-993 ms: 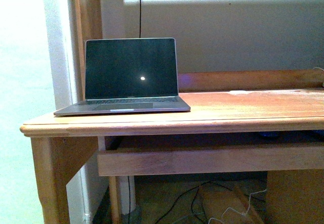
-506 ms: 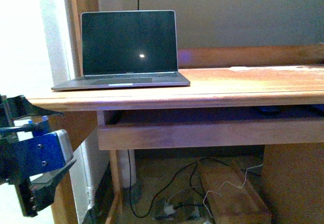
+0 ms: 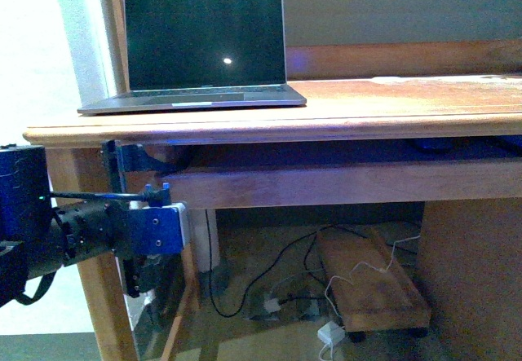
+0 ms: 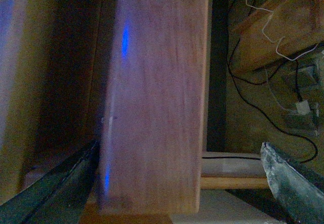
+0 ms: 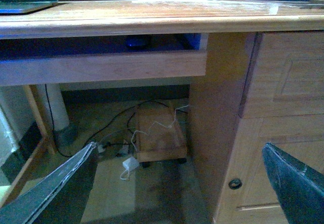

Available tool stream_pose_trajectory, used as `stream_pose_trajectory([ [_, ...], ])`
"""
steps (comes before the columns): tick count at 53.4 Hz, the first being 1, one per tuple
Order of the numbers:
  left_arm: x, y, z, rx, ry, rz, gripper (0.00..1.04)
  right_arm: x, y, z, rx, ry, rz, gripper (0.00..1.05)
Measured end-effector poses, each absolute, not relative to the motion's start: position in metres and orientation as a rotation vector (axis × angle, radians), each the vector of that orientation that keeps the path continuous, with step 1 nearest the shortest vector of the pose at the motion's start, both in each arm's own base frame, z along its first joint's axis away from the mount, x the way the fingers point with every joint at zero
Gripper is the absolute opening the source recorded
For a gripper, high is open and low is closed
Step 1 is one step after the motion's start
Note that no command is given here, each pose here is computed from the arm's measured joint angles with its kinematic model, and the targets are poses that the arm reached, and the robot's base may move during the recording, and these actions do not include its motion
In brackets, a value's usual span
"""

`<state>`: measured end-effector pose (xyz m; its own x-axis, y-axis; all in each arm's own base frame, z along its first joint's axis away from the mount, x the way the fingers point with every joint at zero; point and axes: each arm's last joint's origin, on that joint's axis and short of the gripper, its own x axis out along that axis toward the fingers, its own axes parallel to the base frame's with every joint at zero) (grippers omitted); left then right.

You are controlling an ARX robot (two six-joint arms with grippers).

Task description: Place mouse

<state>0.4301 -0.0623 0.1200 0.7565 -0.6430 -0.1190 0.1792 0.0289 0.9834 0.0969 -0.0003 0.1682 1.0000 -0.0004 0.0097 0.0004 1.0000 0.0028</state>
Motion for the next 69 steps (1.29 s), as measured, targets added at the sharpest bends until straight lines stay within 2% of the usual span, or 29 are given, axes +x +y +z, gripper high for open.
stream_pose_trajectory([
  [11,0.439,-0.071,0.112,1.433,-0.41,-0.697,0.97,0.097,0.0,0.168,0.003,-0.01,0.0,0.97],
  [19,0.427,-0.078,0.118,1.361,-0.183,-0.764,0.97,0.097,0.0,0.168,0.003,-0.01,0.0,0.97],
  [22,0.417,-0.083,0.129,1.311,-0.054,-0.771,0.97,0.097,0.0,0.168,0.003,-0.01,0.0,0.97],
  [29,0.39,-0.084,0.139,1.186,0.048,-0.829,0.97,0.097,0.0,0.168,0.003,-0.01,-0.002,0.97],
  [41,0.331,-0.084,0.156,0.792,0.165,-0.878,0.97,0.097,0.0,0.168,0.003,-0.01,-0.001,0.97],
  [69,0.248,-0.09,0.192,0.076,0.331,-0.821,0.97,0.097,0.0,0.168,0.003,-0.01,-0.001,0.97],
])
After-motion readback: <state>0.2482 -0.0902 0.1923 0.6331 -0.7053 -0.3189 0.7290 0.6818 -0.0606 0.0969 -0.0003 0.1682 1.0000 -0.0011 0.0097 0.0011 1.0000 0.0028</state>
